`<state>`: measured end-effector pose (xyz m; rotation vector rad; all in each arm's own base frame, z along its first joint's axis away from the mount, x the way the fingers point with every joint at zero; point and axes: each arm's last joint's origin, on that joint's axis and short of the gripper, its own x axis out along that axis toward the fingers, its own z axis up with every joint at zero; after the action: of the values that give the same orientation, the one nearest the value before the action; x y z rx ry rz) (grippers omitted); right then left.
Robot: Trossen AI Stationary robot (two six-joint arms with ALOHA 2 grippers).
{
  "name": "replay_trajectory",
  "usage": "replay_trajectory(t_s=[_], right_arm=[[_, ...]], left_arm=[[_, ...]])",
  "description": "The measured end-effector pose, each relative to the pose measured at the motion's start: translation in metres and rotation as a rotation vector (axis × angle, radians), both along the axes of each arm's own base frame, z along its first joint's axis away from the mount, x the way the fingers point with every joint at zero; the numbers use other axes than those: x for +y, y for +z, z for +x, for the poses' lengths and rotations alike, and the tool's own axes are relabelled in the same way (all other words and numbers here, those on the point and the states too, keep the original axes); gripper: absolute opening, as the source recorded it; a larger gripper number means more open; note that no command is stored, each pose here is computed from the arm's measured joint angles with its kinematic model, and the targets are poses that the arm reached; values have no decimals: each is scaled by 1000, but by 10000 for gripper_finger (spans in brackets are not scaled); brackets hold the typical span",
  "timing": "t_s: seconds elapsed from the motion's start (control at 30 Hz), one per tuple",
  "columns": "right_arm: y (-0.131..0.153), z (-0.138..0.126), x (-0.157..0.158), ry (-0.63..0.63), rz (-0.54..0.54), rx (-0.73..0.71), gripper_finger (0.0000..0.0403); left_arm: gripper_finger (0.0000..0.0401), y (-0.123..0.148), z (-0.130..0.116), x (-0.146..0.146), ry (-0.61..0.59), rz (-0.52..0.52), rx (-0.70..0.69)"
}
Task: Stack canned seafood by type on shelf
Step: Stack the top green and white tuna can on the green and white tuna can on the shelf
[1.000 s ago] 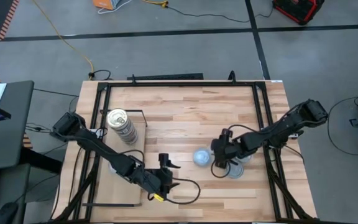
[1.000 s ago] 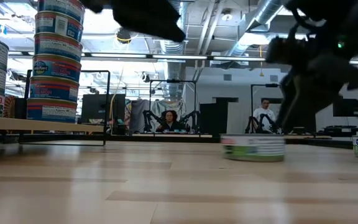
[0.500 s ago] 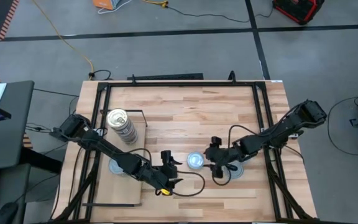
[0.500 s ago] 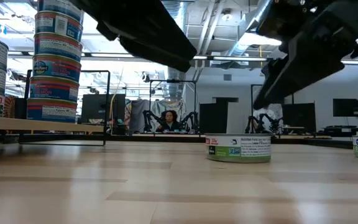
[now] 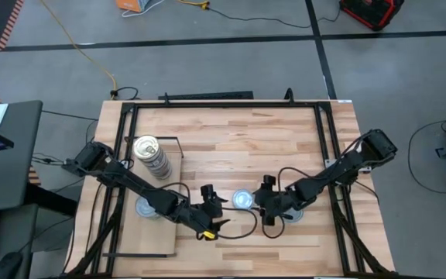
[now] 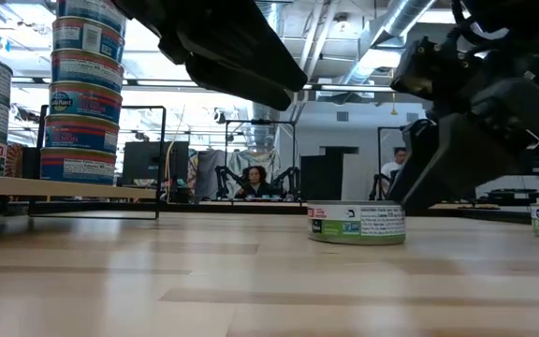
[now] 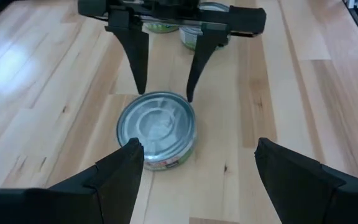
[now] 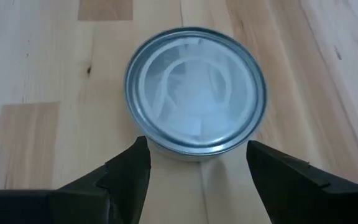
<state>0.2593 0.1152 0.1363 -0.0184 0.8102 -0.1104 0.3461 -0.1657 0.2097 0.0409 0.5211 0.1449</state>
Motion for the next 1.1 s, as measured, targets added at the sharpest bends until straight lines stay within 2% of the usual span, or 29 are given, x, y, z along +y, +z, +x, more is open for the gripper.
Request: replay_trajectory(t_s=[0.13,0.4,0.5,0.83,0.97,1.1], right_arm=[[2,-1,-1,-5,-5,-4,290],[26,-4,-3,-3,-8,-97,287],[20,-1,-2,-2,-12,-88,272],[-4,7,4,-1,-12,-60,180],[-6,3,5,-16,12,-29,166],[-8,-1,4,-35,29,14,175]], left_arm=[[295,0,0,0,-4,-2,2],[295,0,0,0,-6,1,5],[295,0,0,0,-6,1,5],[295,-1,0,2,-1,4,10],[295,-1,0,1,-13,-2,15],[295,-1,0,0,-24,-17,21]])
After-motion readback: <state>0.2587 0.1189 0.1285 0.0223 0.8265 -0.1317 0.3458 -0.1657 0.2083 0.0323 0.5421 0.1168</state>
